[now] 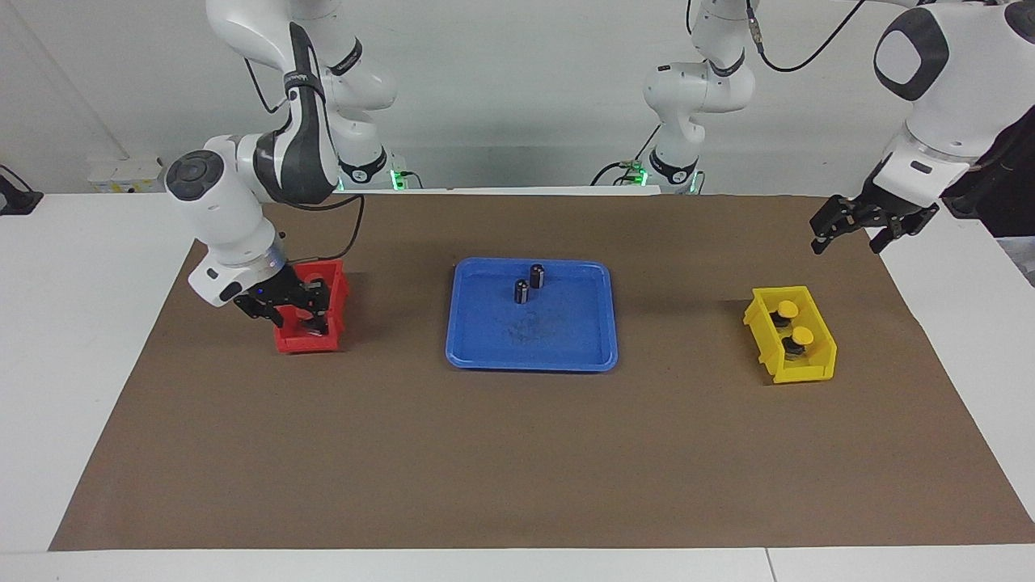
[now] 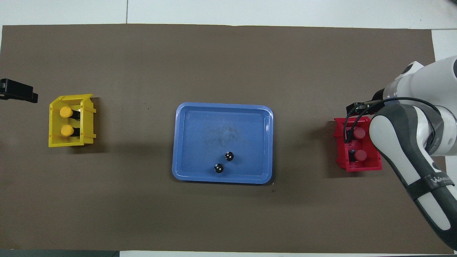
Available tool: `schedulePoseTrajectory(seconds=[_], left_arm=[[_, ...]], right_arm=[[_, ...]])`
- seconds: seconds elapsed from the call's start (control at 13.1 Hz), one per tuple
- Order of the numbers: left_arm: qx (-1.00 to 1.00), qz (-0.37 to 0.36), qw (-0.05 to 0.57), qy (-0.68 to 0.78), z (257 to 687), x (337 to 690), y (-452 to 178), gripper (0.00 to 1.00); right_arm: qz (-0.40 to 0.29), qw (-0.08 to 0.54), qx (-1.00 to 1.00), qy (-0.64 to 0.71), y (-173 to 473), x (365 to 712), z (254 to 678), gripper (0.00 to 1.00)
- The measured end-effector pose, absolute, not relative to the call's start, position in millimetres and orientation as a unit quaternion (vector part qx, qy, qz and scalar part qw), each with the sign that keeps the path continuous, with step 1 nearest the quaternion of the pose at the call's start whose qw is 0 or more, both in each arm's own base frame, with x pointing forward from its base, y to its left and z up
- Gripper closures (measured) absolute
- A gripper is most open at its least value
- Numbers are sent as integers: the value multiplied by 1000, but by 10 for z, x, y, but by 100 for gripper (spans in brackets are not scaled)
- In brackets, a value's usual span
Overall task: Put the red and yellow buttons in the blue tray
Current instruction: 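Grasp a red button with the right gripper while the left gripper grasps a yellow button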
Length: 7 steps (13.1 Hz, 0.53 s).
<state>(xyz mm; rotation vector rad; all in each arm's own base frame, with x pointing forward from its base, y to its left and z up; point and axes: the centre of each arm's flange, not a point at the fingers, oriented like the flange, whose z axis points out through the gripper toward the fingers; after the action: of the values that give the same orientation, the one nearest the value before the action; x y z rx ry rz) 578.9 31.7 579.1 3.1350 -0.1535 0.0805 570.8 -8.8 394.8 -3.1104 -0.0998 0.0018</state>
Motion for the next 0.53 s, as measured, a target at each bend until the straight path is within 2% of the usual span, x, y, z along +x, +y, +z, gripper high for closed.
schedulePoseTrajectory(seconds=[0.08,0.15,0.23,0.3,0.38,0.46,0.53], left_arm=[[998,32,-1,-49,5609,5813,448,4],[998,36,-2,-49,5392,5842,504,11],[998,37,-3,-50,5201,5889,504,11],[998,39,-5,-51,5031,5953,486,19],[998,40,-6,-52,4867,6022,467,20],[998,41,-8,-53,4714,6075,446,27],[998,42,-8,-52,4579,6106,430,27]], right_arm=[[-1,14,-1000,-28,-132,5658,3867,30],[-3,14,-1000,-24,-170,5601,3787,31],[-4,13,-1000,-22,-189,5550,3732,32],[-3,13,-1000,-21,-196,5509,3699,32],[-1,13,-1000,-21,-193,5472,3679,32],[-3,12,-1000,-21,-190,5446,3669,33],[-7,12,-1000,-21,-190,5419,3649,33]])
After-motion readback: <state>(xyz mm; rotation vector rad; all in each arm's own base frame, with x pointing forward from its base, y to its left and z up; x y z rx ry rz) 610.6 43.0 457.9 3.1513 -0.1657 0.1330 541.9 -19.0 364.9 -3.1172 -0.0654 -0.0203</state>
